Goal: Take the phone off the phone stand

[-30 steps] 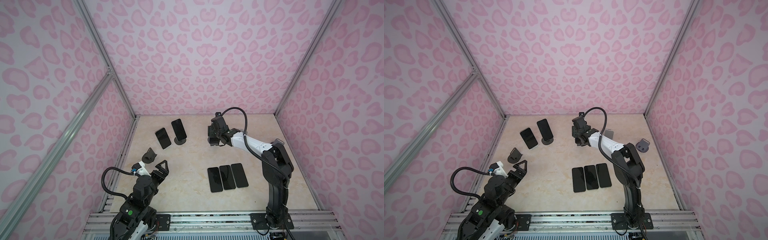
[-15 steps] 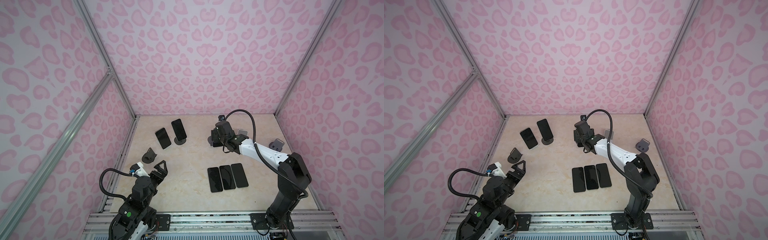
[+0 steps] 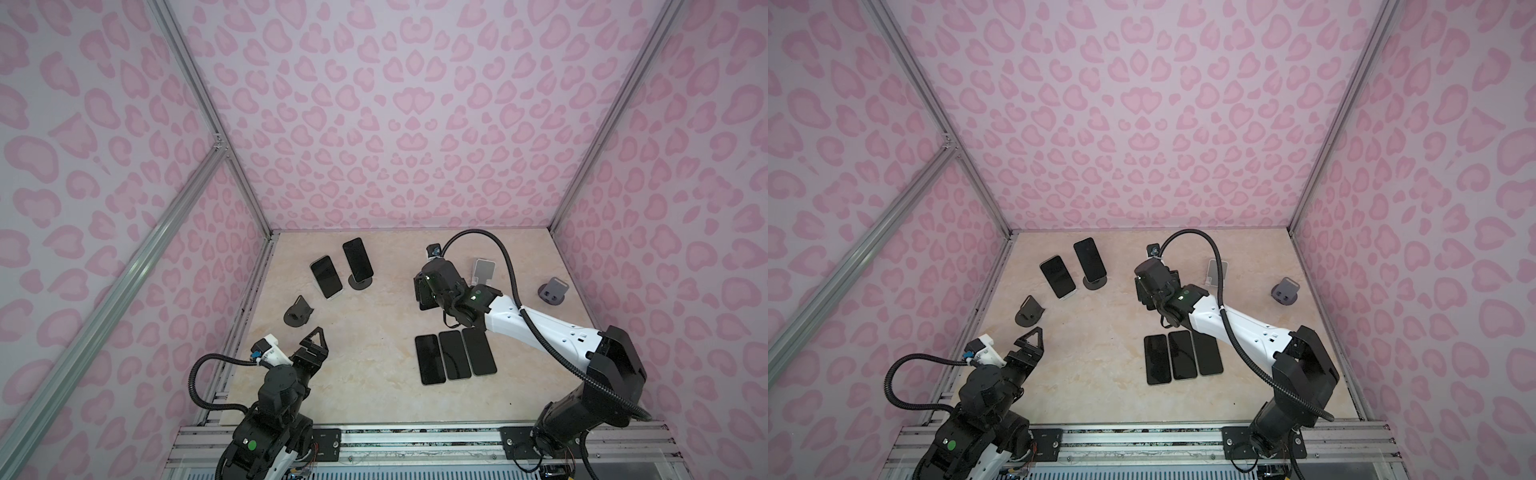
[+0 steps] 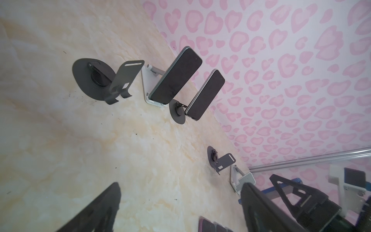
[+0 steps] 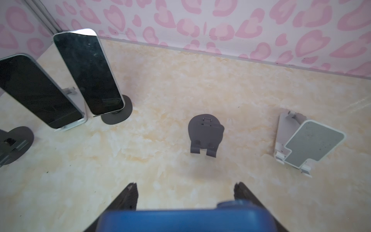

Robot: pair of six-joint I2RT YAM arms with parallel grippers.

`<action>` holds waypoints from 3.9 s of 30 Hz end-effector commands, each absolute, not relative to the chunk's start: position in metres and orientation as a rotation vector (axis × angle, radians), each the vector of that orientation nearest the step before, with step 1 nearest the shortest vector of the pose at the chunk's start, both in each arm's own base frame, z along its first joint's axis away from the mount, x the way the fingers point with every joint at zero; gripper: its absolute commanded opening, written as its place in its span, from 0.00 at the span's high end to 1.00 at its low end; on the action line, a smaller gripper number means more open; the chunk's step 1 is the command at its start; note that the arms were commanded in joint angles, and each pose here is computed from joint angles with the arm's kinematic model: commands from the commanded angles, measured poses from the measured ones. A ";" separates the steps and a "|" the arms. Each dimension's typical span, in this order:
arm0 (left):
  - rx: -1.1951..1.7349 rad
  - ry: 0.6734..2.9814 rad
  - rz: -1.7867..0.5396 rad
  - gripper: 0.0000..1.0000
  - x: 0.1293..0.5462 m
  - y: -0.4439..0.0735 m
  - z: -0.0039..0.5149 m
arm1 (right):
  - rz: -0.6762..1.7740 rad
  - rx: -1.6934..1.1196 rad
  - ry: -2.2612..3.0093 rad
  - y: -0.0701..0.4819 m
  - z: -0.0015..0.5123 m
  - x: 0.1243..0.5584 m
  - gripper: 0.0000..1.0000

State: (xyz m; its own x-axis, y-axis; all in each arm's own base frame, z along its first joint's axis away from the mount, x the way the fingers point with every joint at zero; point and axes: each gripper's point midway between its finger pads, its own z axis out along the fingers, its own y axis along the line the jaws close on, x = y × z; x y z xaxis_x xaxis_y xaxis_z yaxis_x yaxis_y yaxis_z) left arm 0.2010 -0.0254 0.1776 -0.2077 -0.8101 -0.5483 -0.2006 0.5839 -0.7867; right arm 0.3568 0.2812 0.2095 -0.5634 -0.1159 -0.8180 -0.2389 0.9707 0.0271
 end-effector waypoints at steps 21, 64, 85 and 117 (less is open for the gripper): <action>-0.723 1.711 -0.710 0.03 0.223 -0.042 0.217 | 0.226 -0.188 2.217 0.283 0.206 0.295 0.30; -0.716 1.819 -0.915 0.02 0.216 -0.074 0.186 | 0.234 -0.290 2.584 0.367 0.091 0.235 0.32; -0.741 1.838 -0.912 0.03 0.215 -0.073 0.175 | 0.191 -0.174 2.571 0.356 0.062 0.248 0.33; -0.800 1.789 -0.878 0.04 0.213 -0.060 0.167 | 0.240 -0.143 2.628 0.373 0.036 0.252 0.35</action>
State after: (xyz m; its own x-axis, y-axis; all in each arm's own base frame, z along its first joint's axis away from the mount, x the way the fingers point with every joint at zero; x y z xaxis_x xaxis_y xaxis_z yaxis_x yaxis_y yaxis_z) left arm 0.2125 -0.0670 0.1679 -0.3660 -0.8055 -0.4661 -0.1185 0.5371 -0.8351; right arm 0.2515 0.3779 0.0425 -0.8723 -0.0631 -0.4848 -0.1634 0.9722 0.1675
